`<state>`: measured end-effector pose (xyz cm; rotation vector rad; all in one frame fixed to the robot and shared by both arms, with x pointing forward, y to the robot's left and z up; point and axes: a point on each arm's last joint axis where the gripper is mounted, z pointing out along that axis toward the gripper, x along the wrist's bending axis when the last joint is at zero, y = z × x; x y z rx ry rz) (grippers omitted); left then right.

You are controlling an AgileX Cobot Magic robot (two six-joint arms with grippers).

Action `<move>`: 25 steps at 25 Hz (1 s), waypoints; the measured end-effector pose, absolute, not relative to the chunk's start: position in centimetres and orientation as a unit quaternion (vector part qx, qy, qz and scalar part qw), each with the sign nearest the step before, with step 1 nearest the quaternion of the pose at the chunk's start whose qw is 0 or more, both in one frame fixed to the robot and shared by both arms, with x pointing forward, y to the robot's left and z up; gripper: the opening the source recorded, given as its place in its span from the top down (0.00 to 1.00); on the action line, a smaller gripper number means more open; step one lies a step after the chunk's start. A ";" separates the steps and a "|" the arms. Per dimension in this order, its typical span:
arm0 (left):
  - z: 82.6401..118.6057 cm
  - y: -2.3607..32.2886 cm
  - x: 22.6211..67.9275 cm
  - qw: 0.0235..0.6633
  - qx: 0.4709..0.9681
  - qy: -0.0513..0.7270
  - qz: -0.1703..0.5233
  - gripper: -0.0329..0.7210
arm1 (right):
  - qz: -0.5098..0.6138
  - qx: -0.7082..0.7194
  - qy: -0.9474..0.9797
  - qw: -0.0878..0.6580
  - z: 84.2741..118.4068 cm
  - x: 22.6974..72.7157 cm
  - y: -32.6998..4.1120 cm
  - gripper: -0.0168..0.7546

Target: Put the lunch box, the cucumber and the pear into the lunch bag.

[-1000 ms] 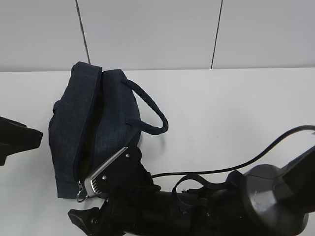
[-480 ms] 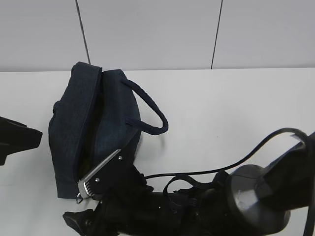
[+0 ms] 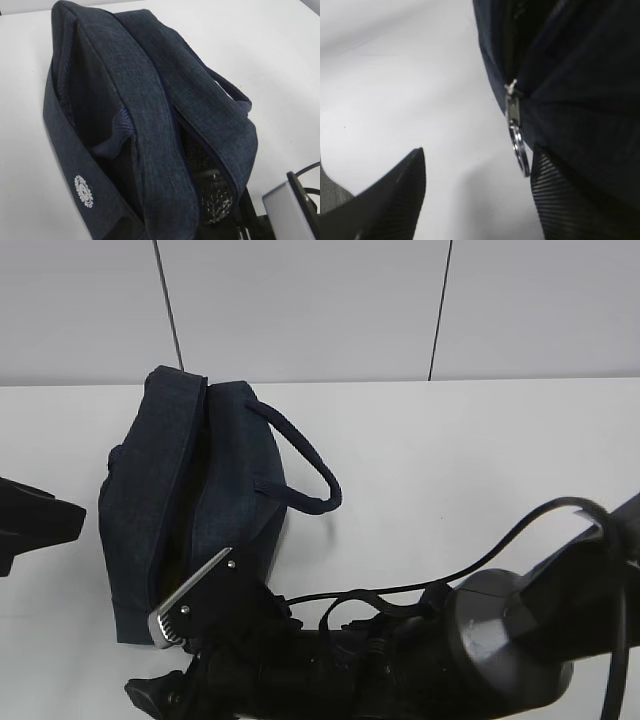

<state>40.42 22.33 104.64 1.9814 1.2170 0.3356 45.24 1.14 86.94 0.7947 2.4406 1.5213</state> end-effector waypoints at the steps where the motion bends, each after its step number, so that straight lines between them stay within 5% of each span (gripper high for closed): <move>1: 104.6 22.3 40.4 0.386 0.778 0.478 0.132 0.64 | 0.505 0.264 0.818 0.080 86.9 45.2 1.1 0.32; 25: 104.6 22.3 40.4 0.386 0.778 0.478 0.132 0.64 | 0.486 0.257 0.829 0.102 87.5 45.4 0.8 0.42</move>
